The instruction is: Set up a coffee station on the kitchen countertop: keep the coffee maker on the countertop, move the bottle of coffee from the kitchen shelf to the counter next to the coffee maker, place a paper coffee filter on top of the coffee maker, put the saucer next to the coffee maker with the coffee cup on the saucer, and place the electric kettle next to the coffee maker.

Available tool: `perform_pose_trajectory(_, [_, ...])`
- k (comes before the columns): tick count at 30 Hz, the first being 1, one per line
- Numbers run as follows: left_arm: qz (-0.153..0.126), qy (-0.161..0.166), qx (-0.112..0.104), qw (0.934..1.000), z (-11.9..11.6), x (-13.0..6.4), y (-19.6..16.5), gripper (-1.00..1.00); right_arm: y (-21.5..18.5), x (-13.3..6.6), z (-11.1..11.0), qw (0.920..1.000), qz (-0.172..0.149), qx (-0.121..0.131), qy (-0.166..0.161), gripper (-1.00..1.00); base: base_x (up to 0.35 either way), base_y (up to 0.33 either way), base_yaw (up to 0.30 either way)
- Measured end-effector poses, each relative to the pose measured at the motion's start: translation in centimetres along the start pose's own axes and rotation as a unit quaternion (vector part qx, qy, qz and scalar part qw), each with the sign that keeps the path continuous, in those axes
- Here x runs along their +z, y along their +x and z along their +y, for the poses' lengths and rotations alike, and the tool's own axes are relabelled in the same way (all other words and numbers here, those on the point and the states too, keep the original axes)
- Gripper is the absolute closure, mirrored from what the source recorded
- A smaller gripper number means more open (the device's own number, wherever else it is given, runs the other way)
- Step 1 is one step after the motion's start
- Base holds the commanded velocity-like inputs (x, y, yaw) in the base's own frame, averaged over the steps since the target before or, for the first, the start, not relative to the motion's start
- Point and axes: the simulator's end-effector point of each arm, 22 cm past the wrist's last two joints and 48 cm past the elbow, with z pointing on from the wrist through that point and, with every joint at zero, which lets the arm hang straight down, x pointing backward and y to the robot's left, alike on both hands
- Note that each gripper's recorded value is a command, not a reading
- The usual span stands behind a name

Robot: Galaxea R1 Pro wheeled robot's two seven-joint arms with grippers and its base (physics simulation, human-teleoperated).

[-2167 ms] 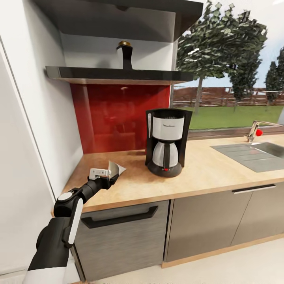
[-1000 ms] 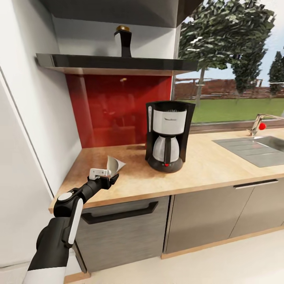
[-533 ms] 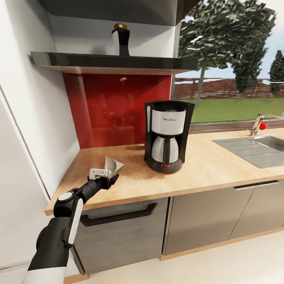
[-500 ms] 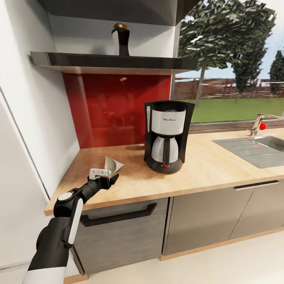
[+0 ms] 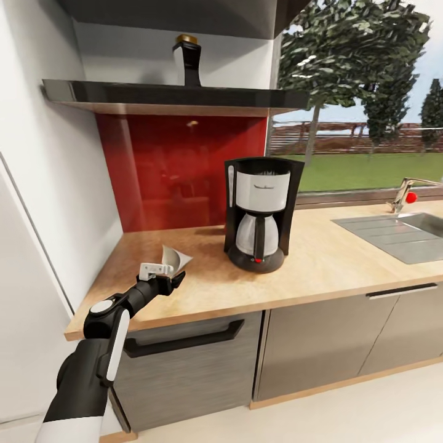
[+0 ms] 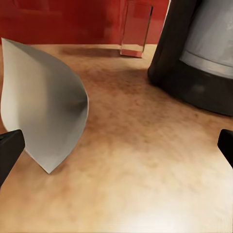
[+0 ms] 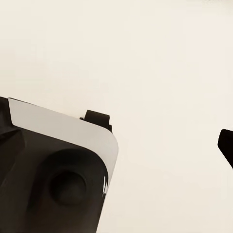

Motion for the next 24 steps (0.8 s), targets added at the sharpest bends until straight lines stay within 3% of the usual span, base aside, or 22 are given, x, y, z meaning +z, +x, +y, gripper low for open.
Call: perform_pose_trajectory(24, [0.000, -0.001, 0.000, 1.0000, 0.07, 0.00, -0.03, -1.00, -0.06, 0.01, -0.02, 1.0000, 0.000, 0.000, 0.000, -1.00, 0.044, -0.017, 0.000])
